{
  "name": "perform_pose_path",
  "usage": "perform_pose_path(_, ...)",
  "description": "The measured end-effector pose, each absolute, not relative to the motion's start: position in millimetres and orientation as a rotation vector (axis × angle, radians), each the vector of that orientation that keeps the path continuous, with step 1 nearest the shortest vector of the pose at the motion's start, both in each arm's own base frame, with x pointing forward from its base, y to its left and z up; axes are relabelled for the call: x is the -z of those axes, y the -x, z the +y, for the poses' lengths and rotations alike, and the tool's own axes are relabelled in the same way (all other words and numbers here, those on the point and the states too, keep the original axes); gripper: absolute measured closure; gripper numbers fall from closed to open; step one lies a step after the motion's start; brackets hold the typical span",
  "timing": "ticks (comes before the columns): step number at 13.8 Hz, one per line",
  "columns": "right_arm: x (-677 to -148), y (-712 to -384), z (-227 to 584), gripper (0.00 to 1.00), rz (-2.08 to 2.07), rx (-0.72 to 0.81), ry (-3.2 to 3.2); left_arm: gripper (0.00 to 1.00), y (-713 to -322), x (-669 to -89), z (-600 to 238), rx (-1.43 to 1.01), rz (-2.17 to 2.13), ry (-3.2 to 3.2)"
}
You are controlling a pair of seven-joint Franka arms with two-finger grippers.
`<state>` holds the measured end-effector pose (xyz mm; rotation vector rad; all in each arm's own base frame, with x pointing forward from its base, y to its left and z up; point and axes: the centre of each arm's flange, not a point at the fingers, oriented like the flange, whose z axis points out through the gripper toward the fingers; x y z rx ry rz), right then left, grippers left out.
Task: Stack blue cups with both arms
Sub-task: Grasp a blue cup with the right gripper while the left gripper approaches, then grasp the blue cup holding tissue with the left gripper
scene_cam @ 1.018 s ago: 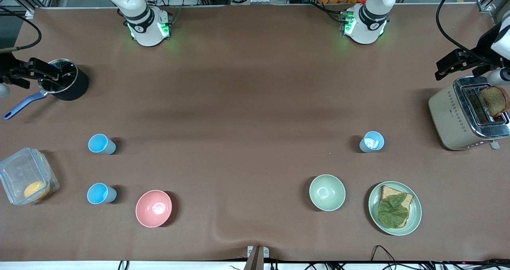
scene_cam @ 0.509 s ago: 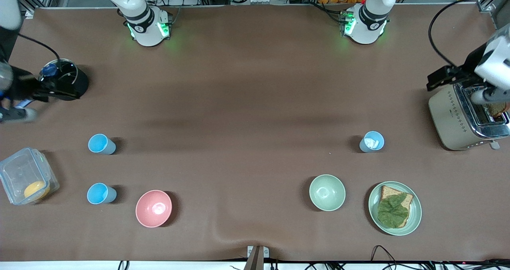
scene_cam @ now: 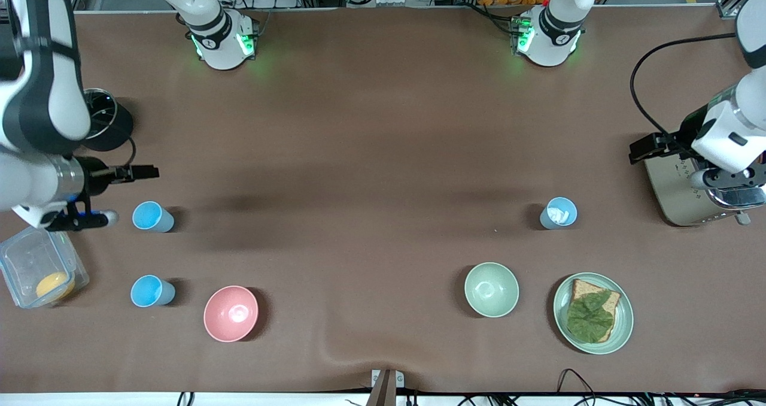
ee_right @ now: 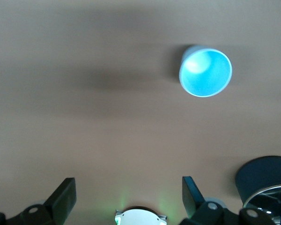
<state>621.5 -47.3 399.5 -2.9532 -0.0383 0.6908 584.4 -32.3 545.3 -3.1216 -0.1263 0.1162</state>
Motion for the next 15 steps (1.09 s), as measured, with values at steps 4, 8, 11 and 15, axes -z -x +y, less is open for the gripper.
perform_pose_path(4,-328.4,-628.8,-106.0,0.0,-0.12,-0.772,3.01,0.0,-588.0,-511.7,-33.2,-0.079,-0.123,3.126)
perform_pose_path(8,-318.4,-647.6,-115.3,0.0,-0.224,-0.563,3.095,0.0,-590.8,-472.7,-36.3,-0.054,-0.114,3.129)
perform_pose_path(11,-299.3,-651.6,-133.3,0.0,-0.202,-0.5,3.113,0.0,-593.8,-440.9,-37.8,-0.048,-0.11,3.13)
perform_pose_path(15,-257.6,-649.7,-149.6,0.0,-0.177,-0.531,3.099,0.0,-595.7,-393.3,-36.3,-0.061,-0.114,3.13)
